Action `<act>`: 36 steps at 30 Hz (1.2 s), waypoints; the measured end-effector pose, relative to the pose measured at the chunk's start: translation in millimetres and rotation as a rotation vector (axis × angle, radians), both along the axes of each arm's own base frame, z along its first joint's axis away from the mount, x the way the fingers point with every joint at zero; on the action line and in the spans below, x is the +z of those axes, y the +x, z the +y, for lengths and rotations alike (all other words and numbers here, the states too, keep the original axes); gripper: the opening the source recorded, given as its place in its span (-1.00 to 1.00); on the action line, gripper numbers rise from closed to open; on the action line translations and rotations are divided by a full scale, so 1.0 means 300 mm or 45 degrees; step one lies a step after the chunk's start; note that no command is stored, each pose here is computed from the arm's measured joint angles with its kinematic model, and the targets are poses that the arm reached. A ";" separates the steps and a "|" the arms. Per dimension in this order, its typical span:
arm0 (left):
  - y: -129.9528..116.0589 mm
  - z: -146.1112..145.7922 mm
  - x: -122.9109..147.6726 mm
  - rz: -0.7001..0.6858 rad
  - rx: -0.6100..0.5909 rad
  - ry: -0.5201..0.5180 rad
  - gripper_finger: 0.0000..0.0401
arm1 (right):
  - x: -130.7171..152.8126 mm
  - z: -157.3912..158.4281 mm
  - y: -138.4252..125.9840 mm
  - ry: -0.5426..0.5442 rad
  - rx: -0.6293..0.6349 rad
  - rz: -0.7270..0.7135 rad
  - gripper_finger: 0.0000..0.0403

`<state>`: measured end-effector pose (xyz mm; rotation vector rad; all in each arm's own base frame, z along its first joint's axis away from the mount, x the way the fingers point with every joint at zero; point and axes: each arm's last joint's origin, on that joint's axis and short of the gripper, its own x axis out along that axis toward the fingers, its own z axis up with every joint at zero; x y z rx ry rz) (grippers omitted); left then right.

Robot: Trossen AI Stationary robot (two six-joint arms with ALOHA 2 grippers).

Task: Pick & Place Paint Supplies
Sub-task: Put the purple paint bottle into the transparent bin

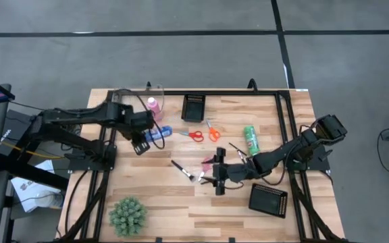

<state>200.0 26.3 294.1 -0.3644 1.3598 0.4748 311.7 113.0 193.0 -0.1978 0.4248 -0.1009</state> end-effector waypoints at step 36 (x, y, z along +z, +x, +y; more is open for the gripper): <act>0.201 -0.102 -0.121 0.167 -0.393 0.170 -0.47 | -0.125 -0.394 0.366 0.014 0.062 -0.038 0.30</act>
